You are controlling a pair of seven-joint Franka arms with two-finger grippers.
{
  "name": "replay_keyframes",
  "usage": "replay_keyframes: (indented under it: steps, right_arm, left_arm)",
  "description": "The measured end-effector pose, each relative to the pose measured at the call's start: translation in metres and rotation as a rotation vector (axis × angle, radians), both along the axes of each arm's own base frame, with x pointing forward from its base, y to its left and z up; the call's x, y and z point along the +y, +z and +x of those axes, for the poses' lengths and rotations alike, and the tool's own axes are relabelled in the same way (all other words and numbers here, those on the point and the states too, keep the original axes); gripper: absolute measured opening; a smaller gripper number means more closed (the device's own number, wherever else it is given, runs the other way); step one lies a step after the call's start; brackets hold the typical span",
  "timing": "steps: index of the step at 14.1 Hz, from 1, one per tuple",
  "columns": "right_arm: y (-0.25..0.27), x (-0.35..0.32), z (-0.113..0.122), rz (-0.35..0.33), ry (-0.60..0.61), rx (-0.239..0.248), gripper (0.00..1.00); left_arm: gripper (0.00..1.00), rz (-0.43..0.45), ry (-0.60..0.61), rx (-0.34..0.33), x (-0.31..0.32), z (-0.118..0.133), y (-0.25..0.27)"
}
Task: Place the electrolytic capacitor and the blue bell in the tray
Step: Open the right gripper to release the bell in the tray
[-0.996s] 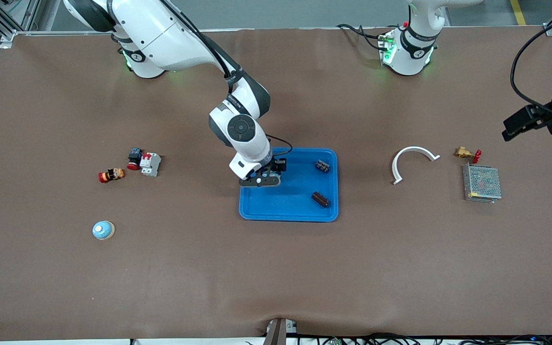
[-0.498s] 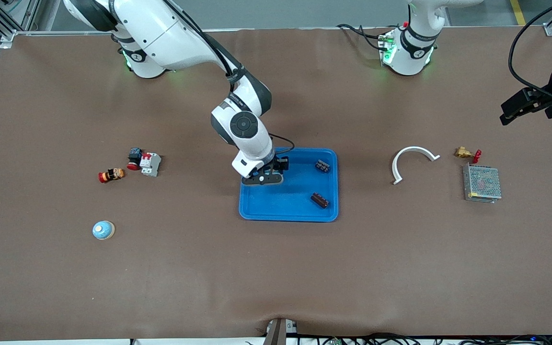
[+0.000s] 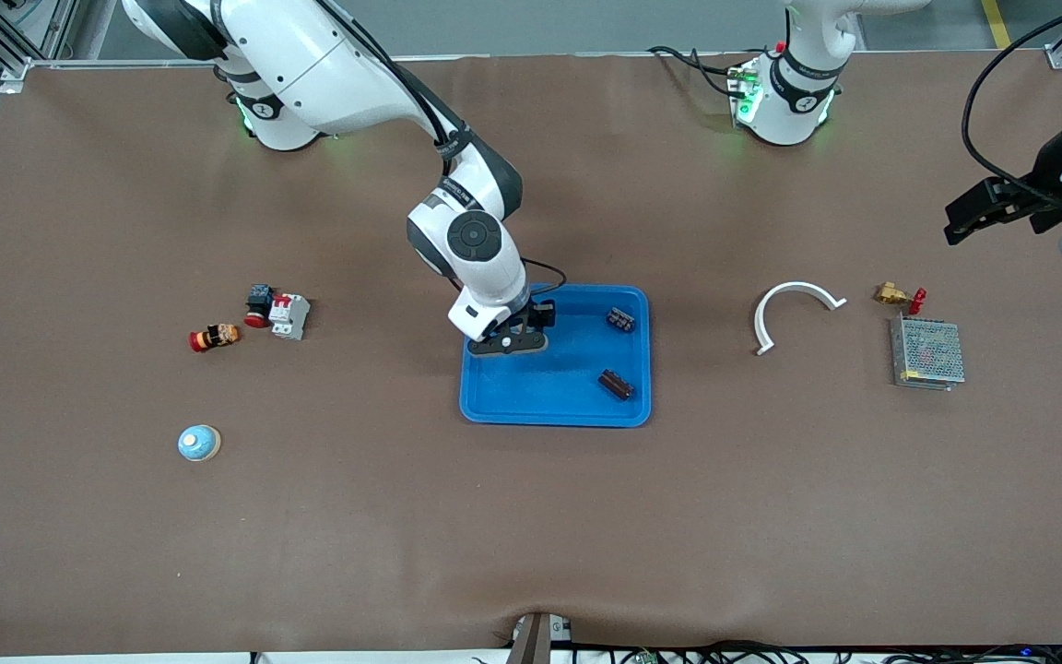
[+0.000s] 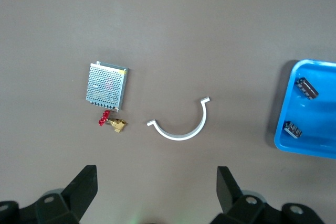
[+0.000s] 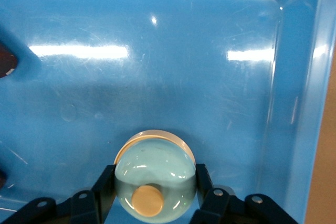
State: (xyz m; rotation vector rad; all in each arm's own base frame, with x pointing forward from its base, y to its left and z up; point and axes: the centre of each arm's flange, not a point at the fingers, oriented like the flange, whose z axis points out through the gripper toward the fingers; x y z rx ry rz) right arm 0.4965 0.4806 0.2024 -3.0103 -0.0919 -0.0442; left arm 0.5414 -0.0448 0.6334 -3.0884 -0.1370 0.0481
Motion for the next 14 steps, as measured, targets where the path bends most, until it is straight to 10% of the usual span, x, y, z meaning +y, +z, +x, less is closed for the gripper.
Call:
replay_keyframes:
  steps: [7, 11, 14]
  right_arm:
    - [-0.0017, -0.0003, -0.0012, -0.005, 0.008, -0.004, 0.65]
    - [-0.0016, -0.0002, -0.0012, -0.004, 0.008, -0.005, 0.99]
    - [0.0006, -0.0004, 0.0003, -0.003, 0.007, -0.008, 1.00]
  left_arm:
    - [1.00, 0.002, -0.024, 0.015, -0.0134, -0.0029, -0.0013]
    - [1.00, 0.002, -0.024, 0.016, -0.0127, -0.0030, -0.0014]
    - [1.00, 0.002, -0.024, 0.018, -0.0127, -0.0029, -0.0021]
